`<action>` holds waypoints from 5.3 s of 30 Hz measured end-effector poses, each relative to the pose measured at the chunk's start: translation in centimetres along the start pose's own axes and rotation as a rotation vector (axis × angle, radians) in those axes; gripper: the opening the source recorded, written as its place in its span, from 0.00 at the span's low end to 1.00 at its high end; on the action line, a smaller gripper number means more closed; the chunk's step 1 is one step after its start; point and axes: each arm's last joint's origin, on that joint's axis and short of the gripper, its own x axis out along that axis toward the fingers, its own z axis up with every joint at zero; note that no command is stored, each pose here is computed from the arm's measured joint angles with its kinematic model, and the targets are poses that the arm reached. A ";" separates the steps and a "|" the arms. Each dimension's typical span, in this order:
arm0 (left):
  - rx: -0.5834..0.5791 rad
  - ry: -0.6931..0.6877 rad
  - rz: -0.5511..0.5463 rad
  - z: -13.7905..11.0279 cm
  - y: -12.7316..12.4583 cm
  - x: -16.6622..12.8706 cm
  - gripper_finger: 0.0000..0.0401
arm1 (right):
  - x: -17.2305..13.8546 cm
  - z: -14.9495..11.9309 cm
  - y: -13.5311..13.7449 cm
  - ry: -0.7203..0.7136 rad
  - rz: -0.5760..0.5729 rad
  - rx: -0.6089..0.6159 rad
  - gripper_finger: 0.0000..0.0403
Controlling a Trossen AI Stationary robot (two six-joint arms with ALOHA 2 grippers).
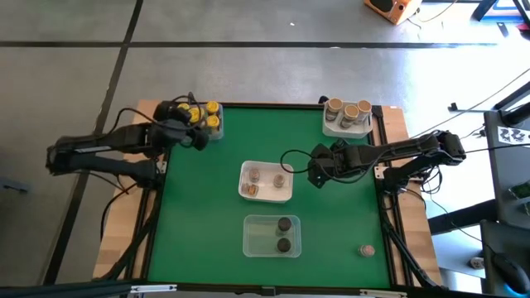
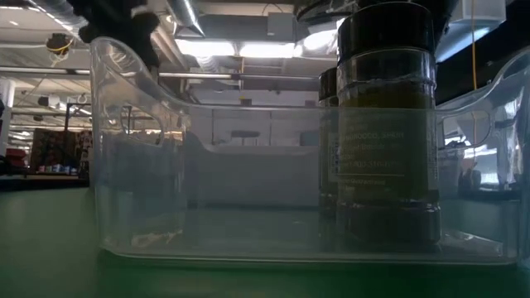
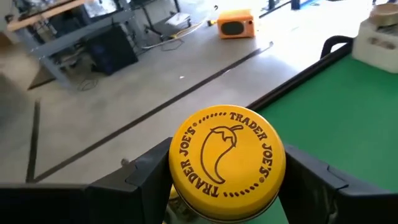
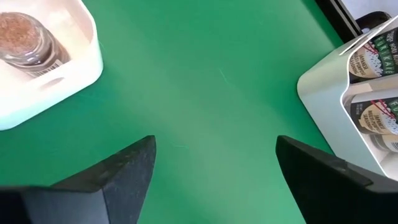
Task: Sort spices by type
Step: Put the yellow seasoning bottle into the top transparent bin, then put the brown seasoning bottle into the bottom white bin
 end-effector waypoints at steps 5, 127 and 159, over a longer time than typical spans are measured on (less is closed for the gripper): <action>-0.016 0.028 0.077 -2.4 -0.1 2.0 0.59 | 0.0 0.0 0.0 0.001 -0.001 0.001 0.82; 0.153 0.118 -0.490 -5.0 -3.7 1.3 0.76 | -7.3 -22.6 12.0 0.666 0.092 0.324 0.82; 0.162 0.116 -0.490 -5.0 -3.7 1.3 0.76 | -6.2 -16.3 13.0 0.423 0.177 0.211 0.43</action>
